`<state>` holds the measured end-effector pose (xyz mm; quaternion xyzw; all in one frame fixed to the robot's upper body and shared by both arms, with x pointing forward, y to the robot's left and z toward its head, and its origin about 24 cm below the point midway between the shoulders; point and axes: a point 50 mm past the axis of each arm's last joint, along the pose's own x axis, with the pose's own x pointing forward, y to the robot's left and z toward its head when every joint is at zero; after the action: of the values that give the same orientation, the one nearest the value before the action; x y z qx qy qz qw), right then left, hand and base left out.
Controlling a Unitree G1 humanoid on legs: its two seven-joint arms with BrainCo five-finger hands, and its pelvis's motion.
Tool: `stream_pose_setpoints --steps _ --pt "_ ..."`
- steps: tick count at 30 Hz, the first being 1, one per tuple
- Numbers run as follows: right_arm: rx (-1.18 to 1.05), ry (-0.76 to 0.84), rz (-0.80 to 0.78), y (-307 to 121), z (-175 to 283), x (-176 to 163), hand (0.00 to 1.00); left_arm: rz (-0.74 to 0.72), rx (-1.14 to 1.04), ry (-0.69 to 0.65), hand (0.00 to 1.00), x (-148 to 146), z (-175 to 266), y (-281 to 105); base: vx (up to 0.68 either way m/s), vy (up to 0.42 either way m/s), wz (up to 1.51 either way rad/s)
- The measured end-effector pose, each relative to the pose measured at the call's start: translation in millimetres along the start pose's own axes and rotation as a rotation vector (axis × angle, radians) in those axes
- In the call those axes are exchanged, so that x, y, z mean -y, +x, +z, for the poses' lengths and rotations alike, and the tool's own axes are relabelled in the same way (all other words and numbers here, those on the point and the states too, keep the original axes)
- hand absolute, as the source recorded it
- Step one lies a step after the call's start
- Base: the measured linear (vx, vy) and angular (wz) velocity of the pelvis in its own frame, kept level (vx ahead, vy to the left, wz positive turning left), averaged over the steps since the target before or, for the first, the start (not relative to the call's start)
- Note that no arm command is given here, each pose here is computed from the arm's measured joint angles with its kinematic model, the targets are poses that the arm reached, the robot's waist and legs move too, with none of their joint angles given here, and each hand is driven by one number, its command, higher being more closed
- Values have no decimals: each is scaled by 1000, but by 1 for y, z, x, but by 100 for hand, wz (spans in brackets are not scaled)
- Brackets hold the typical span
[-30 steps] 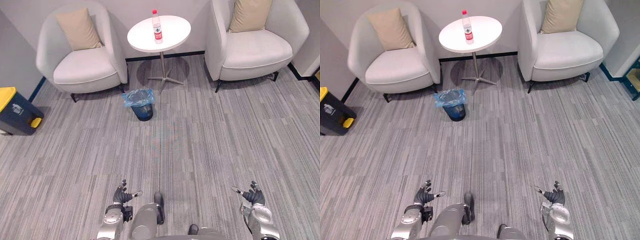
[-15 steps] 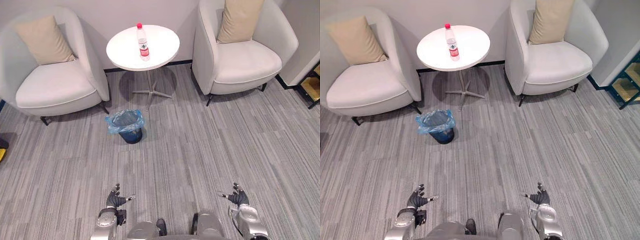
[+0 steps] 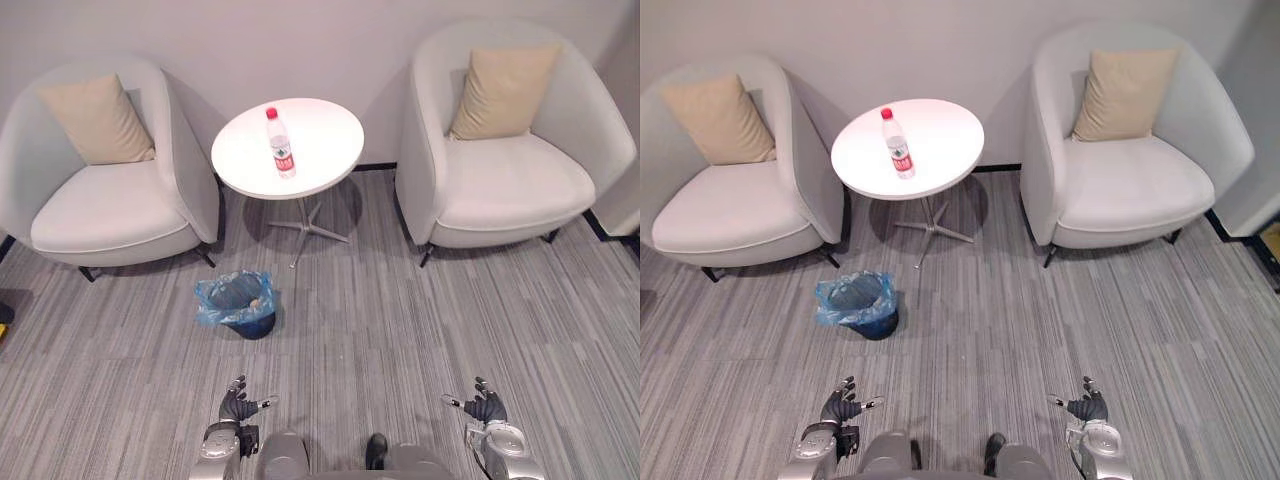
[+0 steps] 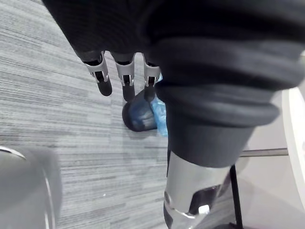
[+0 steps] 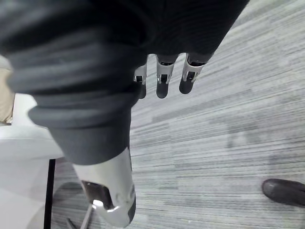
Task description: Gather rubbish on tea table into small bin, then transfer packed bag to large trash can.
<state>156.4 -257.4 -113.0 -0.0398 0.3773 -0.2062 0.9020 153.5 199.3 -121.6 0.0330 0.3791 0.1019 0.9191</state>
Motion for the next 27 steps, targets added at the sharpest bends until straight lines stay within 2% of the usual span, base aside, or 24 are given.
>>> stream_pose_setpoints --steps 9,15,27 --pt "6 2 17 1 3 -8 0 -16 -1 -18 0 8 0 -1 443 163 -9" --pt "-19 -41 50 -2 -6 -14 0 17 -34 14 0 -7 -12 -5 475 121 -3" --pt "-38 -34 7 0 -8 -1 0 4 -1 1 0 0 5 4 387 -179 54"
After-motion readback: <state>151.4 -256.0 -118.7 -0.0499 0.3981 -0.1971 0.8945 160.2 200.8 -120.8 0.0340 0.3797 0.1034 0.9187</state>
